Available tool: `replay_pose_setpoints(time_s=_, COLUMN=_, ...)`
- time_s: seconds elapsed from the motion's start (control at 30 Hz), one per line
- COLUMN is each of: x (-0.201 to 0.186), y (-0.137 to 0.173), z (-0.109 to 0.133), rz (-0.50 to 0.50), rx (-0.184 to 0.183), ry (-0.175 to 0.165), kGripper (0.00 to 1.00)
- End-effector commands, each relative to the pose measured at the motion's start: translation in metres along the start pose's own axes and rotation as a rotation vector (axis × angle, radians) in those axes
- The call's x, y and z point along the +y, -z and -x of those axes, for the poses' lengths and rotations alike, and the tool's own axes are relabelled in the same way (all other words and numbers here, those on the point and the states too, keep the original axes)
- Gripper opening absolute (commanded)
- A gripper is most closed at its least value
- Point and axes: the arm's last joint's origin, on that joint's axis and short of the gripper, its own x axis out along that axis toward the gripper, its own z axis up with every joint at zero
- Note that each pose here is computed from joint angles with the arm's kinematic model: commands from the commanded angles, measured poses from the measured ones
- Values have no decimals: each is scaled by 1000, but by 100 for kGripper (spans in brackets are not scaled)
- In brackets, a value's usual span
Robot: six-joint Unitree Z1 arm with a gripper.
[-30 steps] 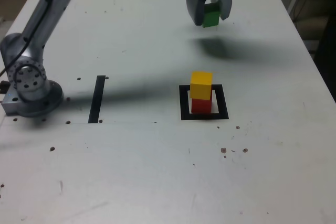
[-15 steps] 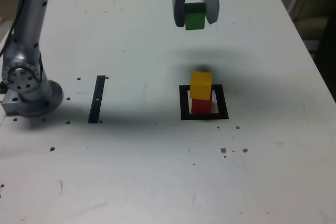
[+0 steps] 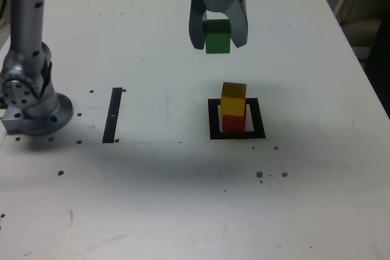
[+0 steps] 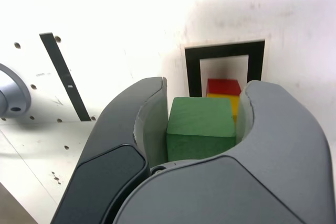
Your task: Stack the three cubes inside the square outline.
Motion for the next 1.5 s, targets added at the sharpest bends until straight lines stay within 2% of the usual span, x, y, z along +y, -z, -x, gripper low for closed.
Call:
replay_pose_setpoints(time_s=0.0, x=-8, y=1, z=1, rz=-9, rx=-9, ry=1, kGripper=30)
replay_pose_setpoints(time_s=0.47, x=-52, y=-8, z=-7, rz=-66, rx=-17, ry=10, kGripper=30)
replay_pose_setpoints(time_s=0.77, x=-55, y=-20, z=-21, rz=-70, rx=6, ry=9, kGripper=30)
replay_pose_setpoints(time_s=1.3, x=-56, y=-36, z=-36, rz=-82, rx=15, ry=3, kGripper=31)
replay_pose_setpoints(time_s=1.37, x=-55, y=-37, z=-37, rz=-82, rx=16, ry=2, kGripper=36)
replay_pose_setpoints(time_s=1.47, x=-54, y=-37, z=-40, rz=-79, rx=19, ry=2, kGripper=63)
